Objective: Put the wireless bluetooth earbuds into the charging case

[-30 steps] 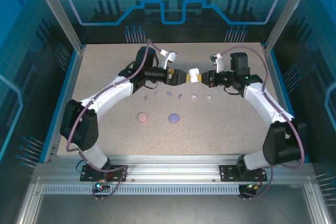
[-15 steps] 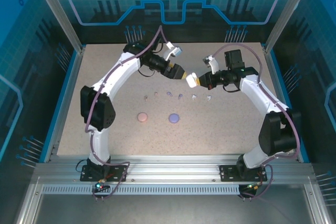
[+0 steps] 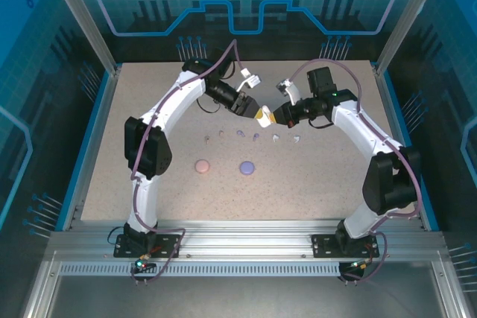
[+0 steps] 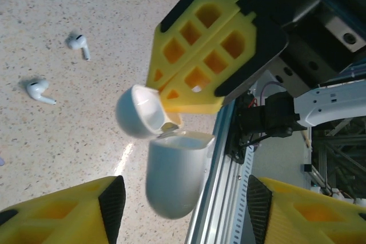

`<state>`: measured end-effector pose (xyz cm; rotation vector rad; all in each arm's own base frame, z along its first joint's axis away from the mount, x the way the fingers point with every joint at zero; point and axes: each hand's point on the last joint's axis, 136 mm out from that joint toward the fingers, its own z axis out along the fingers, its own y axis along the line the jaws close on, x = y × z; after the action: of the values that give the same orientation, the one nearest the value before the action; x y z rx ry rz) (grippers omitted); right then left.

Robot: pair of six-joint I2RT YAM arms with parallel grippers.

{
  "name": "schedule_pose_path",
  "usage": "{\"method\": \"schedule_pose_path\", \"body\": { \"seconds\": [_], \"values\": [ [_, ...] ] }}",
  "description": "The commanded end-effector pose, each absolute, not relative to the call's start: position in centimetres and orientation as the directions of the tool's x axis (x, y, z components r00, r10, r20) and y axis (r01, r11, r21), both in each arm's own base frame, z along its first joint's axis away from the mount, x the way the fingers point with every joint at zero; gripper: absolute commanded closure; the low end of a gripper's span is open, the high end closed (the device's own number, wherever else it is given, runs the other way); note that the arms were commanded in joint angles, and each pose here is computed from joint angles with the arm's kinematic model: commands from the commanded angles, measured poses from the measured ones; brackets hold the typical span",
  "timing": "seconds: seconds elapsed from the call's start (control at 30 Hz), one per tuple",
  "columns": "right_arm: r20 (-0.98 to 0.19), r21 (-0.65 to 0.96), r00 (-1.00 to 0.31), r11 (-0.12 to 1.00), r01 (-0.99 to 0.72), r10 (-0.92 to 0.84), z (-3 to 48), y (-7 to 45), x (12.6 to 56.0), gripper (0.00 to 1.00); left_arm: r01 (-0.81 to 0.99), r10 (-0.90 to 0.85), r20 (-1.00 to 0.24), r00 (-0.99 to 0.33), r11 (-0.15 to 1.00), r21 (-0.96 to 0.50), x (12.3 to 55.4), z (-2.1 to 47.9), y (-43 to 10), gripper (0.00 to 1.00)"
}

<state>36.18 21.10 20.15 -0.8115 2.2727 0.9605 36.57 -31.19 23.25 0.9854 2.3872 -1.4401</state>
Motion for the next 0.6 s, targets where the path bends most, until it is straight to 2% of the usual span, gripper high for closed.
{"method": "schedule_pose_path", "body": {
  "seconds": [0.0, 0.23, 0.57],
  "values": [
    [-0.672, 0.452, -0.661, 0.522, -0.723, -0.334, 20.88, 22.15, 35.75, 1.0, 0.608, 0.448, -0.467, -0.763, 0.249, -0.754, 36.09, 23.7, -31.63, 0.41],
    [-0.673, 0.465, -0.659, 0.502, -0.73, -0.336, 21.18, 22.77, 35.65, 1.0, 0.596, 0.451, -0.458, -0.766, 0.232, -0.769, 35.98, 23.6, -31.79, 0.45],
    [-0.665, 0.469, -0.661, 0.495, -0.732, -0.347, 21.04, 22.85, 35.64, 1.0, 0.586, 0.448, -0.458, -0.768, 0.203, -0.784, 35.96, 23.93, -32.0, 0.58]
  ]
}}
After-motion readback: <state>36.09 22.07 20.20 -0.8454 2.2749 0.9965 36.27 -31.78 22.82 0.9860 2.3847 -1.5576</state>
